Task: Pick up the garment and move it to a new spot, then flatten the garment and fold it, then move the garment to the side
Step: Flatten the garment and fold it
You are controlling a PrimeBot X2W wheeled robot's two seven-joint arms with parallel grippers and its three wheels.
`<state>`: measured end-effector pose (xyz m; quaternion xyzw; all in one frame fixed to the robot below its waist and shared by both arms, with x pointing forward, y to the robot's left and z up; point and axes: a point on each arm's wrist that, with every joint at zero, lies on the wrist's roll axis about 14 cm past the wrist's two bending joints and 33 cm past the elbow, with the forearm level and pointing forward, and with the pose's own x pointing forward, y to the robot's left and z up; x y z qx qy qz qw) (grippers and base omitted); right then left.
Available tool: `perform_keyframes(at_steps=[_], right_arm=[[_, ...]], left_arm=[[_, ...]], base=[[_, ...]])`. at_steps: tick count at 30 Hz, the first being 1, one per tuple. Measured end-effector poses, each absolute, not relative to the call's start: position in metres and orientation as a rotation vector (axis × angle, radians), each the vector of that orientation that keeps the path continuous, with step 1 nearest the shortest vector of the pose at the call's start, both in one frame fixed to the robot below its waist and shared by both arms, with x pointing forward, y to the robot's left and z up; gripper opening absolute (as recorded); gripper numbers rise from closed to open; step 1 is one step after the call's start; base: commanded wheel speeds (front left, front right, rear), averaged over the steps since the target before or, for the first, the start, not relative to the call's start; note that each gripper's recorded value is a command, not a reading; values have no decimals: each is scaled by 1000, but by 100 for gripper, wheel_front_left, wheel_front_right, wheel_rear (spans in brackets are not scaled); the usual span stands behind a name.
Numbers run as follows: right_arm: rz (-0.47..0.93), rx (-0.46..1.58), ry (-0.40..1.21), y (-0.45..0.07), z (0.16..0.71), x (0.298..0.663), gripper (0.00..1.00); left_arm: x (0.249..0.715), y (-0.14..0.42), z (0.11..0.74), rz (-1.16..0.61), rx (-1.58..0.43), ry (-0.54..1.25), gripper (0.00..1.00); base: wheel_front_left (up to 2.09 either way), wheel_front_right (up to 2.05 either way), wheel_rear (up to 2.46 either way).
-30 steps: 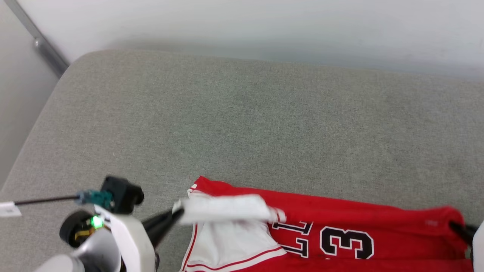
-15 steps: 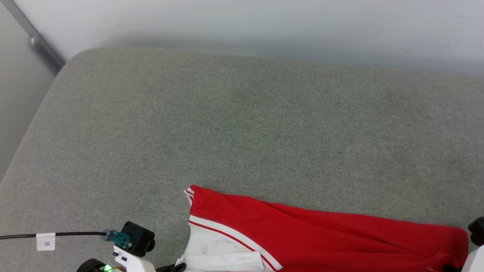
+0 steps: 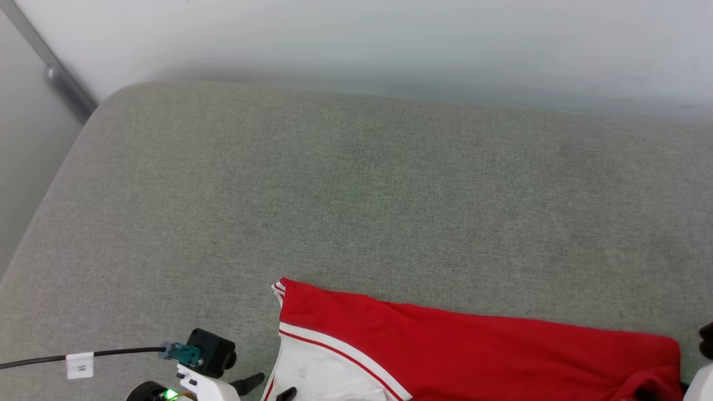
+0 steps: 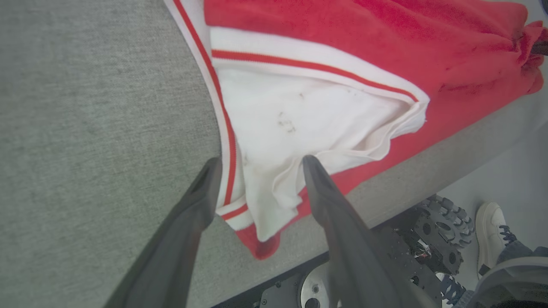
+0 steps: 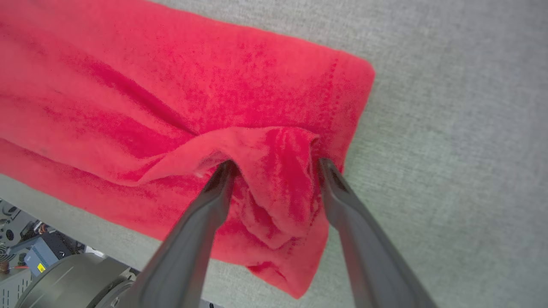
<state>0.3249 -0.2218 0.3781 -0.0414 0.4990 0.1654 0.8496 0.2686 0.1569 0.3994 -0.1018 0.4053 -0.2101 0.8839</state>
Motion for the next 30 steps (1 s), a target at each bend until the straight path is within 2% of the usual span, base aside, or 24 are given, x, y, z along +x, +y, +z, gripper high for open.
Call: perform_keyframes(at_steps=[6,16,17,27,30], right_arm=[[294,-24,968,-233,406,335,100],[197,58,831,-248,457,346,100],[181,84,813,-244,460,347,100],[46,224,905,-237,416,333,100],[19,231,942,-236,399,330,100]], left_arm=[[294,162,432,-393,-239,657,100],[340,188,502,-235,-228,187,100],[344,194,512,-204,-207,100,100],[359,213,569,-51,-126,-200,100],[356,212,571,-46,-97,-227,100]], base=[[0,0,0],[0,0,0],[0,0,0],[0,0,0],[0,0,0]])
